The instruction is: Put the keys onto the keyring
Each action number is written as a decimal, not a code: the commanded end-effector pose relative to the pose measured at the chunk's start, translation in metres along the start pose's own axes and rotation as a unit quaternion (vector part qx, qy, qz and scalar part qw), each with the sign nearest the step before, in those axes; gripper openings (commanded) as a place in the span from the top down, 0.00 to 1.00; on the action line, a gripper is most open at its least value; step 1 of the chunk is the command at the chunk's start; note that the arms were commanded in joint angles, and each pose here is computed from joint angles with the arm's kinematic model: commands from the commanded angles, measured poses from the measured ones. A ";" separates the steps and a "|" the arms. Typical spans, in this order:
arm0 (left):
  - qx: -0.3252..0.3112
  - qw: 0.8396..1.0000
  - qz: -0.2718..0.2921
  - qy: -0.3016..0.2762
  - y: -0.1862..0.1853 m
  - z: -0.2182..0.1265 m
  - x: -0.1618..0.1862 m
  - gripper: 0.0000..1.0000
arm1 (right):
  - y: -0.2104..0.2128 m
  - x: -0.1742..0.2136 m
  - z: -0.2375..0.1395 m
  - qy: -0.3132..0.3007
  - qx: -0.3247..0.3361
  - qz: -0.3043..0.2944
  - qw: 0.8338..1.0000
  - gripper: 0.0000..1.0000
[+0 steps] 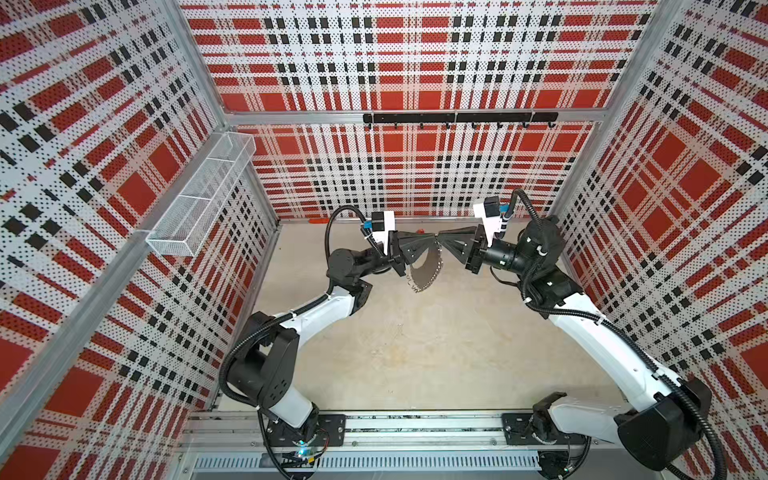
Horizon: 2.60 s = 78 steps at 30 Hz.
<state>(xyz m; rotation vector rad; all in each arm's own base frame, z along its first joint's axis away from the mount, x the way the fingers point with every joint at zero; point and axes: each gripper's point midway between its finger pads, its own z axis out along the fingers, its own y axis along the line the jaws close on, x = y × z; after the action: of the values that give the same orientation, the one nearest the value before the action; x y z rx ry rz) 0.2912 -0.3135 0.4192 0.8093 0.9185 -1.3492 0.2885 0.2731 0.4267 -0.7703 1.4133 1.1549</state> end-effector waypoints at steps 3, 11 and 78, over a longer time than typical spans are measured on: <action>0.022 0.999 0.026 -0.018 -0.010 0.008 -0.017 1.00 | 0.012 -0.015 0.002 -0.013 -0.019 -0.022 1.000 0.90; 0.021 0.999 0.023 -0.015 -0.008 0.007 -0.013 1.00 | 0.013 -0.014 0.001 -0.013 -0.020 -0.024 0.999 1.00; 0.063 0.990 0.051 0.117 -0.003 -0.015 0.046 0.80 | 0.006 0.035 -0.009 0.152 0.012 -0.200 0.968 1.00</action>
<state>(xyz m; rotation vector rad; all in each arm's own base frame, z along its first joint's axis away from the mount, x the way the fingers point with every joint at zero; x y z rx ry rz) 0.2872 -0.3188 0.3660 1.1033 0.9843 -1.2466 0.2820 0.2675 0.3693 -1.1677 1.5201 0.7295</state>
